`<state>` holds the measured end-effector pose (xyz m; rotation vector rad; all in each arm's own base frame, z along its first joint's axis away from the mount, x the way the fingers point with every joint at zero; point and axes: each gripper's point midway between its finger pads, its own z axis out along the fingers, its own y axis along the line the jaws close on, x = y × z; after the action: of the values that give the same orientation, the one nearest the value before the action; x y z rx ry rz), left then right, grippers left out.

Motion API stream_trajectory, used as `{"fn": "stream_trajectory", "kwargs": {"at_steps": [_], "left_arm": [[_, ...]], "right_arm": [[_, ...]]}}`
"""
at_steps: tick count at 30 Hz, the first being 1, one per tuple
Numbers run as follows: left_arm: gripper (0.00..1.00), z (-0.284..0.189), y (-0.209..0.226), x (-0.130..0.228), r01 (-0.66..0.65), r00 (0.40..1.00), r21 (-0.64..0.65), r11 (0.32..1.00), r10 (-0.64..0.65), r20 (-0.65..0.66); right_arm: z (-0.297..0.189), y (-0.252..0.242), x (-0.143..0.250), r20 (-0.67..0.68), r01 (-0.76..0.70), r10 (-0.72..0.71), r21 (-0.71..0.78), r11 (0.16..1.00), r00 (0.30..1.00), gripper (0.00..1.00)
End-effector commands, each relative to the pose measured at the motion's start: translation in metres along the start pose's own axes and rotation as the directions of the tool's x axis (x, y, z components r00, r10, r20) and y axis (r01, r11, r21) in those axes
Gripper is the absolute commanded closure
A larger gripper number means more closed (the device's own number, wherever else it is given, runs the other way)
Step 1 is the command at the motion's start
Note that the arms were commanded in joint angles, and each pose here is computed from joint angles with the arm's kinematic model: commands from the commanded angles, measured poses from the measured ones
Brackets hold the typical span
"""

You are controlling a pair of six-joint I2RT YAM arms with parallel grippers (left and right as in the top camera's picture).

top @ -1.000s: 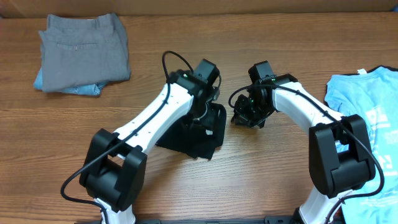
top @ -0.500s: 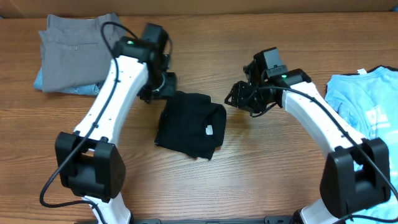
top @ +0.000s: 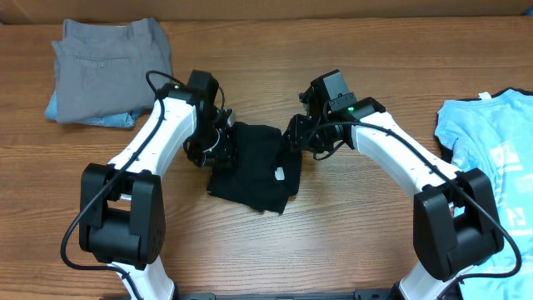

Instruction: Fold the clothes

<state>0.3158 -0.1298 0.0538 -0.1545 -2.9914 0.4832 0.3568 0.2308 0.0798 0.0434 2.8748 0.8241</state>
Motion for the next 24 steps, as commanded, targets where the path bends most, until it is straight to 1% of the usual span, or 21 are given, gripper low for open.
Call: {"fn": "stream_trajectory", "kwargs": {"at_steps": [1,2,4,7,8,11,12,13,15,16,18,20,22,24], "left_arm": [[0.58,0.006,-0.003,0.007,-0.017,1.0,0.033,0.999,0.018,-0.017],[0.56,0.006,-0.003,0.007,-0.018,1.0,0.033,0.999,0.018,-0.015],[0.5,0.006,-0.003,0.005,-0.021,1.0,0.033,0.999,0.021,-0.007],[0.33,0.006,-0.003,0.003,-0.023,1.0,0.034,0.999,0.023,-0.001],[0.29,0.006,-0.003,0.003,-0.024,1.0,0.034,0.999,0.024,0.0],[0.23,0.006,-0.003,0.002,-0.025,1.0,0.034,0.999,0.025,0.005],[0.23,0.006,-0.003,0.001,-0.027,1.0,0.034,0.999,0.026,0.008],[0.22,0.006,-0.003,0.0,-0.027,1.0,0.035,0.999,0.027,0.011],[0.22,0.006,-0.003,0.0,-0.028,1.0,0.035,0.999,0.027,0.012],[0.22,0.006,-0.003,0.0,-0.028,1.0,0.036,0.999,0.027,0.012],[0.23,0.006,-0.003,0.0,-0.028,1.0,0.036,0.999,0.028,0.012],[0.25,0.006,-0.004,-0.001,-0.029,0.999,0.036,0.999,0.029,0.015],[0.27,0.006,-0.004,-0.002,-0.031,0.999,0.036,0.999,0.03,0.019],[0.27,0.006,-0.004,-0.002,-0.03,0.999,0.036,0.999,0.03,0.019]], "right_arm": [[-0.008,-0.016,-0.021,0.078,-0.08,0.076,0.047,0.996,0.994,0.91],[-0.01,-0.02,-0.024,0.083,-0.09,0.085,0.049,0.995,0.993,0.96],[-0.015,-0.03,-0.029,0.095,-0.119,0.114,0.053,0.991,0.989,0.96],[-0.024,-0.05,-0.034,0.104,-0.195,0.188,0.067,0.978,0.977,0.96],[-0.026,-0.056,-0.035,0.103,-0.212,0.204,0.072,0.975,0.973,0.96],[-0.03,-0.062,-0.032,0.082,-0.23,0.225,0.063,0.971,0.971,0.96],[-0.03,-0.061,-0.03,0.068,-0.228,0.224,0.056,0.972,0.972,0.92],[-0.03,-0.055,-0.027,0.043,-0.195,0.194,0.025,0.981,0.98,0.85],[-0.03,-0.035,-0.02,-0.008,-0.092,0.092,-0.073,0.993,0.996,0.65],[-0.029,-0.026,-0.016,-0.028,-0.064,0.061,-0.109,0.992,0.998,0.55],[-0.027,-0.016,-0.01,-0.044,-0.03,0.024,-0.136,0.99,0.999,0.48],[-0.022,-0.012,-0.01,-0.035,-0.004,-0.001,-0.122,0.993,0.999,0.45],[-0.016,-0.014,-0.015,0.004,0.031,-0.031,-0.064,0.997,1.0,0.4],[-0.012,-0.018,-0.016,0.025,0.05,-0.05,-0.009,0.999,0.998,0.4]]}}
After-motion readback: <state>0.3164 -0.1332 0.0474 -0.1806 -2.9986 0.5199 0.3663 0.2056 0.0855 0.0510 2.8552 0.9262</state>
